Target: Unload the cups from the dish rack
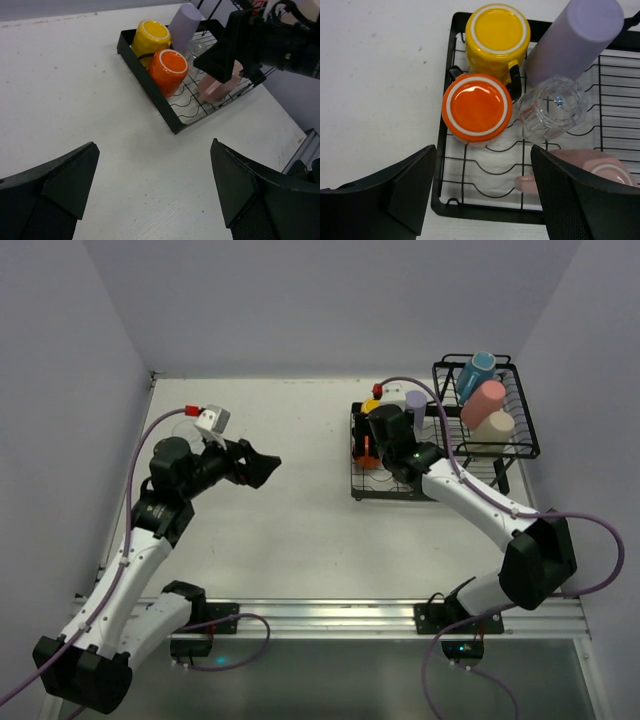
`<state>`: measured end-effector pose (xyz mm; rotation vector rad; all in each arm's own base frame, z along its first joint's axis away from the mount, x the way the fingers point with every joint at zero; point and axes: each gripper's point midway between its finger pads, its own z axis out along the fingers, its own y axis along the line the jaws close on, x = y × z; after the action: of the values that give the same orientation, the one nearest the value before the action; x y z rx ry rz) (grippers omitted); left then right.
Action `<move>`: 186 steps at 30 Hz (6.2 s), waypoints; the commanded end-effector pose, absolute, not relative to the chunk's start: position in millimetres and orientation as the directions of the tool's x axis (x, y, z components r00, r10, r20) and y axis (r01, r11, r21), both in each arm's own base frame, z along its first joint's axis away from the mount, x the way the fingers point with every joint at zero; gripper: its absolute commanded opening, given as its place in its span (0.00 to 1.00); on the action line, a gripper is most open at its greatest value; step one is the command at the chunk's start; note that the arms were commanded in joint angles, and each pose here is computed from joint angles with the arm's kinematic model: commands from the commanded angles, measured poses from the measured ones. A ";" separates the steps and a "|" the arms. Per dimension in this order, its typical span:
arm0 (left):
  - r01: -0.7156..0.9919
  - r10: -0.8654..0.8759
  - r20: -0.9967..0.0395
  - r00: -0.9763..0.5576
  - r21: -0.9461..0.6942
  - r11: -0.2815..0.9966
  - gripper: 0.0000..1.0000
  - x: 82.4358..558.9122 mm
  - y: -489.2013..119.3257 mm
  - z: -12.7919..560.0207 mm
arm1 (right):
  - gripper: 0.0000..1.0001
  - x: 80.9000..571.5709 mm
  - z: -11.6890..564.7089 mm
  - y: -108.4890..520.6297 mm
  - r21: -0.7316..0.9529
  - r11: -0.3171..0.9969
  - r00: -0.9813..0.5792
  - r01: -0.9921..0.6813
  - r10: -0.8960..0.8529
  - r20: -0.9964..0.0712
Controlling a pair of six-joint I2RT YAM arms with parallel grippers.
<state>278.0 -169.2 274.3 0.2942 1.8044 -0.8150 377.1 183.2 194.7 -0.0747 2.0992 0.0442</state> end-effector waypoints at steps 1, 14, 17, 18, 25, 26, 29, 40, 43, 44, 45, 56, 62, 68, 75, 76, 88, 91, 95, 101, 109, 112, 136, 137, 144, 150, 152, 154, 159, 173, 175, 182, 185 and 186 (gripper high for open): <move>0.657 -0.166 -0.939 -0.302 -0.331 0.678 1.00 265.3 -177.3 298.6 | 0.78 402.7 216.5 158.6 -0.096 0.993 -0.449 0.066 -0.056 -0.892; 0.697 -0.106 -0.957 -0.269 -0.269 0.665 1.00 232.8 -195.8 299.9 | 0.54 443.0 198.8 116.7 -0.091 0.937 -0.442 0.338 0.073 -0.894; 0.722 -0.095 -0.959 -0.265 -0.263 0.640 1.00 222.5 -204.5 302.0 | 0.57 445.5 190.2 103.1 -0.094 0.913 -0.438 0.396 0.097 -0.894; 0.728 -0.093 -0.961 -0.262 -0.260 0.634 1.00 219.9 -206.6 303.2 | 0.59 445.5 186.3 100.8 -0.091 0.911 -0.441 0.403 0.107 -0.891; 0.782 -0.050 -0.962 -0.268 -0.248 0.572 1.00 197.3 -226.9 300.1 | 0.74 452.4 159.1 101.7 -0.071 0.902 -0.475 0.425 0.156 -0.866; 0.781 -0.045 -0.963 -0.266 -0.243 0.575 1.00 197.0 -227.3 299.3 | 0.75 453.9 157.0 99.6 -0.067 0.900 -0.477 0.432 0.164 -0.864; 0.792 -0.030 -0.964 -0.263 -0.234 0.564 1.00 191.5 -231.4 298.1 | 0.79 459.3 152.5 97.0 -0.045 0.898 -0.481 0.437 0.191 -0.856; 0.795 -0.005 -0.968 -0.251 -0.209 0.569 1.00 187.2 -235.0 296.0 | 0.82 462.9 133.0 89.5 -0.063 0.884 -0.501 0.464 0.203 -0.841; 0.792 -0.003 -0.968 -0.253 -0.209 0.573 1.00 188.0 -234.9 294.8 | 0.82 466.4 125.8 90.5 -0.062 0.888 -0.516 0.456 0.207 -0.831; 0.791 -0.001 -0.968 -0.252 -0.207 0.576 1.00 188.6 -234.9 294.4 | 0.82 466.9 124.0 90.7 -0.062 0.889 -0.520 0.454 0.208 -0.828; 0.789 0.000 -0.967 -0.254 -0.207 0.579 1.00 189.3 -234.6 293.6 | 0.81 468.4 122.9 90.7 -0.061 0.889 -0.523 0.453 0.210 -0.826; 0.772 0.010 -0.965 -0.263 -0.204 0.602 1.00 195.3 -233.6 288.0 | 0.54 470.8 128.5 86.3 -0.037 0.887 -0.491 0.459 0.219 -0.843; 0.764 0.011 -0.962 -0.273 -0.210 0.610 1.00 198.4 -235.0 285.8 | 0.49 458.8 168.1 85.6 -0.037 0.891 -0.415 0.453 0.174 -0.893; 0.758 -0.020 -0.955 -0.295 -0.246 0.604 1.00 200.7 -239.6 288.5 | 0.46 446.7 214.0 95.6 0.010 0.911 -0.327 0.413 0.158 -0.932; 0.725 -0.072 -0.934 -0.351 -0.319 0.610 1.00 209.4 -248.5 290.6 | 0.45 431.0 259.7 122.9 0.105 0.951 -0.248 0.290 0.181 -0.952; 0.715 -0.089 -0.924 -0.372 -0.346 0.607 1.00 210.4 -251.2 290.3 | 0.45 424.5 272.0 127.9 0.141 0.955 -0.226 0.260 0.202 -0.953; 0.677 -0.271 -0.818 -0.507 -0.573 0.463 0.93 237.1 -306.2 284.0 | 0.44 329.8 336.9 214.7 0.641 0.682 -0.280 -0.352 0.577 -0.768; 0.662 -0.315 -0.787 -0.530 -0.616 0.427 0.88 241.6 -314.0 285.8 | 0.44 307.4 342.3 224.7 0.682 0.589 -0.329 -0.434 0.601 -0.728; 0.659 -0.370 -0.759 -0.536 -0.650 0.379 0.81 245.2 -320.4 290.6 | 0.44 286.1 343.9 236.8 0.711 0.493 -0.394 -0.502 0.601 -0.695; 0.673 -0.418 -0.741 -0.525 -0.663 0.329 0.65 244.9 -322.4 299.0 | 0.44 276.5 323.0 255.9 0.757 0.400 -0.505 -0.517 0.571 -0.647; 0.689 -0.456 -0.761 -0.462 -0.632 0.355 0.03 246.7 -312.6 307.8 | 0.45 270.5 298.4 277.1 0.842 0.254 -0.637 -0.475 0.561 -0.529; 0.662 -0.462 -0.783 -0.416 -0.609 0.437 0.00 256.6 -302.4 309.6 | 0.64 270.4 287.6 280.4 0.859 0.240 -0.666 -0.452 0.550 -0.504; -0.128 -0.186 -0.698 -0.692 -0.134 0.983 0.00 424.8 -36.3 245.4 | 0.99 242.4 207.5 249.8 0.669 0.600 -0.673 -0.438 0.274 -0.687; -0.142 -0.192 -0.687 -0.700 -0.130 0.981 0.00 425.6 -27.8 243.5 | 0.99 241.5 205.8 250.0 0.662 0.606 -0.676 -0.441 0.261 -0.689; -0.244 -0.227 -0.623 -0.748 -0.060 0.968 0.00 441.2 21.1 233.2 | 0.99 232.9 202.5 257.7 0.652 0.603 -0.691 -0.461 0.218 -0.690; -0.257 -0.211 -0.565 -0.798 0.002 0.966 0.00 442.6 33.9 213.0 | 0.99 232.0 200.3 259.7 0.642 0.611 -0.691 -0.464 0.205 -0.693; -0.249 -0.204 -0.552 -0.809 0.007 0.969 0.00 443.3 34.2 207.6 | 0.99 233.0 200.1 258.9 0.637 0.617 -0.686 -0.462 0.206 -0.698; -0.254 -0.203 -0.537 -0.819 0.022 0.967 0.00 444.4 36.0 201.2 | 0.99 233.2 199.9 259.0 0.633 0.620 -0.683 -0.463 0.205 -0.701; -0.252 -0.197 -0.516 -0.834 0.038 0.967 0.00 442.6 38.2 192.1 | 0.99 236.2 195.6 258.9 0.627 0.634 -0.685 -0.453 0.203 -0.699; -0.228 -0.192 -0.451 -0.872 0.026 0.973 0.06 446.2 32.1 161.9 | 0.99 238.2 192.0 259.6 0.618 0.646 -0.683 -0.449 0.198 -0.703; -0.227 -0.191 -0.447 -0.874 0.029 0.974 0.08 447.0 32.4 160.4 | 0.99 237.7 191.2 260.0 0.618 0.646 -0.685 -0.448 0.195 -0.702; -0.230 -0.192 -0.429 -0.883 0.037 0.972 0.17 451.4 33.6 149.9 | 0.99 238.9 192.4 258.9 0.613 0.650 -0.676 -0.448 0.202 -0.708; -0.229 -0.191 -0.425 -0.885 0.040 0.973 0.19 453.7 34.1 146.8 | 0.99 238.6 191.7 259.7 0.612 0.651 -0.677 -0.450 0.199 -0.709; -0.230 -0.192 -0.426 -0.884 0.039 0.972 0.21 454.3 34.0 147.1 | 0.99 239.1 191.2 259.4 0.611 0.653 -0.676 -0.448 0.200 -0.710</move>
<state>452.5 34.9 133.9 -0.3649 2.6896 0.1508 231.0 255.4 172.3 -0.1792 2.1318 1.0448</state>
